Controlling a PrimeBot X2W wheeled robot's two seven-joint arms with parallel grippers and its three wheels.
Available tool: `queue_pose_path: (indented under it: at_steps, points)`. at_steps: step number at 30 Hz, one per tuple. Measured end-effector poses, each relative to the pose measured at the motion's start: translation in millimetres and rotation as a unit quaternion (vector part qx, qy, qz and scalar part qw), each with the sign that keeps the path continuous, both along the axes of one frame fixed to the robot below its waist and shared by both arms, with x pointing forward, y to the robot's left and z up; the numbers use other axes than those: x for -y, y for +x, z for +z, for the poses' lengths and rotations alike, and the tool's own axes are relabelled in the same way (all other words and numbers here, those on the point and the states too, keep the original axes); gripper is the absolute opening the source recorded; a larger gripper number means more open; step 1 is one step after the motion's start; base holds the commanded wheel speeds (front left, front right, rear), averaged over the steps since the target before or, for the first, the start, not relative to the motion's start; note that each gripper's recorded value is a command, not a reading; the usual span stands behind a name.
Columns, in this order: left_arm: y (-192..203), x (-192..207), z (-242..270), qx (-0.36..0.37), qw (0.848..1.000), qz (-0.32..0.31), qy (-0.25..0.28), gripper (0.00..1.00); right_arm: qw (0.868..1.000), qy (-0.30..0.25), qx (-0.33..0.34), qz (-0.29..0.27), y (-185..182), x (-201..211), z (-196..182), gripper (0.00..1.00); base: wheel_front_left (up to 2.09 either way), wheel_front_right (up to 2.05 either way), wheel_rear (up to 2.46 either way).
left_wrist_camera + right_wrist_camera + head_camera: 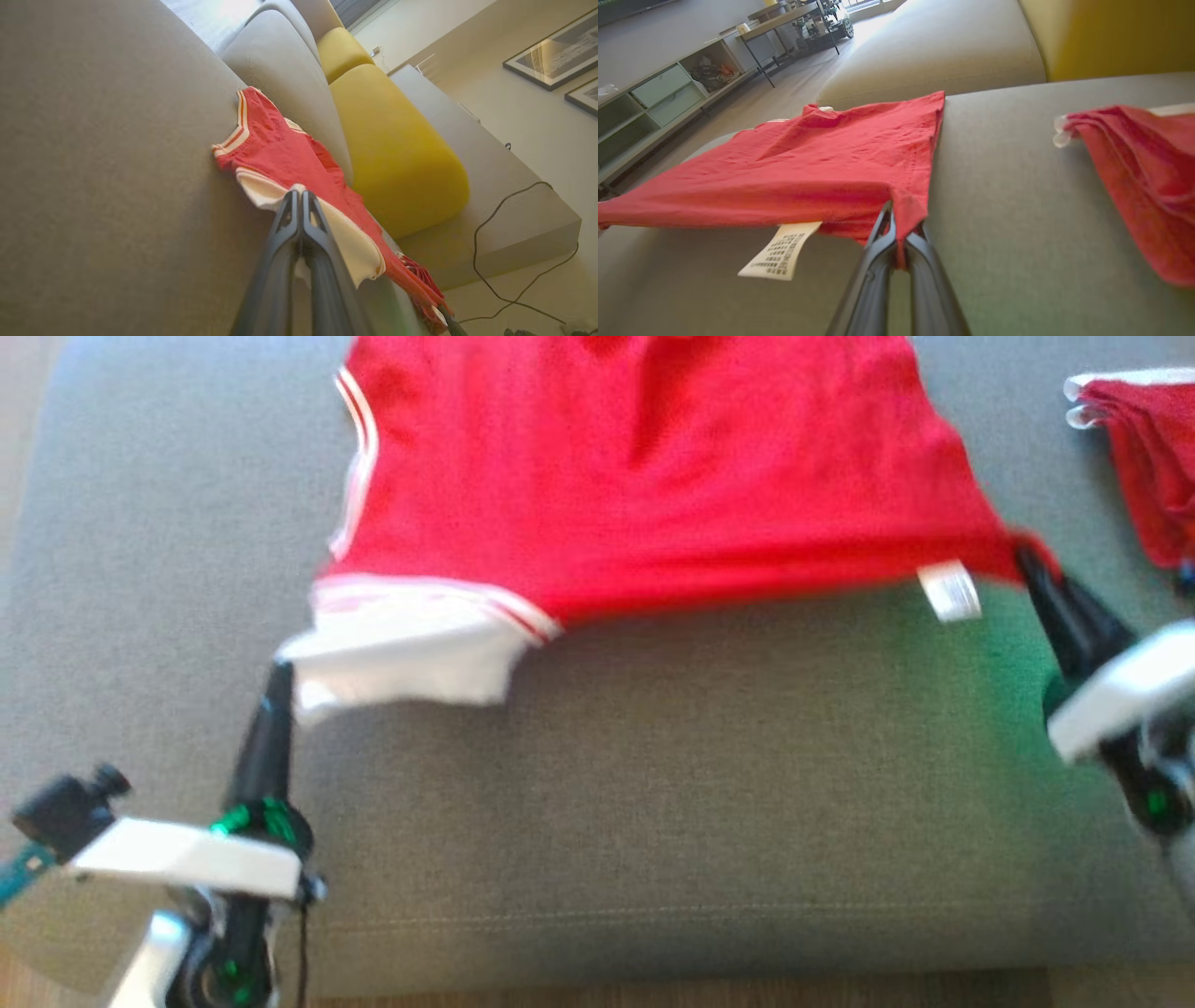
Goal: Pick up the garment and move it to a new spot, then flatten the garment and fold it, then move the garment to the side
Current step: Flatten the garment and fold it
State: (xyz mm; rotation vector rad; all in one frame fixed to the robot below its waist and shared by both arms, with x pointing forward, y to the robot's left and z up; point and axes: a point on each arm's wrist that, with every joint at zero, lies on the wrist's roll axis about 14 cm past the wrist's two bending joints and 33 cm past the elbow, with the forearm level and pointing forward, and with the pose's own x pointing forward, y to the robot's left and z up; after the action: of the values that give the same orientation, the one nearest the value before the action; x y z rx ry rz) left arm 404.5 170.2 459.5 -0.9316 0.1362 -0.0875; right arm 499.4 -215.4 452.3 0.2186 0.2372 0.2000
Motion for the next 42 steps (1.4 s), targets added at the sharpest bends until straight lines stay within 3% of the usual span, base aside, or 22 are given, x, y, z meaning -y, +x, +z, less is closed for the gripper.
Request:
queue_pose_path:
  at_steps: [6, 14, 22, 29, 35, 36, 37, 38, 39, 40, 41, 42]
  points:
    - [-35.5, 6.7, -8.1, -0.033, 0.999, -0.007, 0.001, 0.00, 0.999, 0.001, -0.039, -0.030, -54.8, 20.6, -35.2, 0.00, 0.00, 0.00, 0.00]
    - [-56.3, 13.2, -12.4, -0.087, 0.996, 0.003, -0.032, 0.00, 0.998, -0.011, -0.027, -0.056, -73.5, 36.9, -19.6, 0.00, 0.00, 0.00, 0.00]
    - [-1.9, 15.8, 3.6, -0.078, 0.990, 0.037, -0.110, 0.00, 0.997, -0.025, -0.064, -0.044, -50.4, 8.5, -21.3, 0.00, 0.00, 0.00, 0.00]
    - [54.3, 21.3, 11.8, -0.048, 0.994, 0.021, -0.092, 0.00, 0.997, -0.039, -0.052, -0.036, 4.9, -3.6, -12.5, 0.00, 0.00, 0.00, 0.00]
    - [87.3, 19.1, -9.0, -0.060, 0.997, 0.012, -0.052, 0.00, 0.995, -0.074, -0.071, -0.018, 37.1, -13.3, -29.7, 0.00, 0.00, 0.00, 0.00]
    - [90.4, 20.0, -13.7, -0.063, 0.997, 0.010, -0.047, 0.00, 0.994, -0.076, -0.078, -0.017, 39.9, -13.8, -34.3, 0.04, 0.00, 0.00, 0.00]
    - [92.9, 21.3, -18.1, -0.066, 0.997, 0.007, -0.043, 0.00, 0.993, -0.078, -0.084, -0.015, 42.0, -14.6, -38.7, 0.21, 0.00, 0.00, 0.00]
    - [94.9, 22.9, -22.3, -0.070, 0.997, 0.005, -0.041, 0.34, 0.993, -0.082, -0.085, -0.014, 43.8, -14.7, -41.9, 0.46, 0.00, 0.00, 0.00]
    - [96.1, 24.8, -25.2, -0.072, 0.997, 0.003, -0.041, 0.59, 0.993, -0.082, -0.086, -0.016, 45.3, -14.4, -44.3, 1.00, 0.00, 0.00, 0.00]
    - [96.9, 26.1, -27.7, -0.074, 0.996, 0.003, -0.042, 0.91, 0.993, -0.082, -0.084, -0.018, 46.4, -13.5, -45.4, 1.00, 0.00, 0.00, 0.00]
    - [97.1, 26.7, -29.8, -0.074, 0.996, 0.002, -0.040, 1.00, 0.993, -0.082, -0.080, -0.021, 47.2, -12.2, -45.5, 1.00, 0.00, 0.00, 0.00]
    - [96.9, 26.9, -30.3, -0.070, 0.997, 0.000, -0.034, 1.00, 0.994, -0.082, -0.075, -0.024, 48.0, -10.9, -44.7, 1.00, 0.00, 0.00, 0.00]
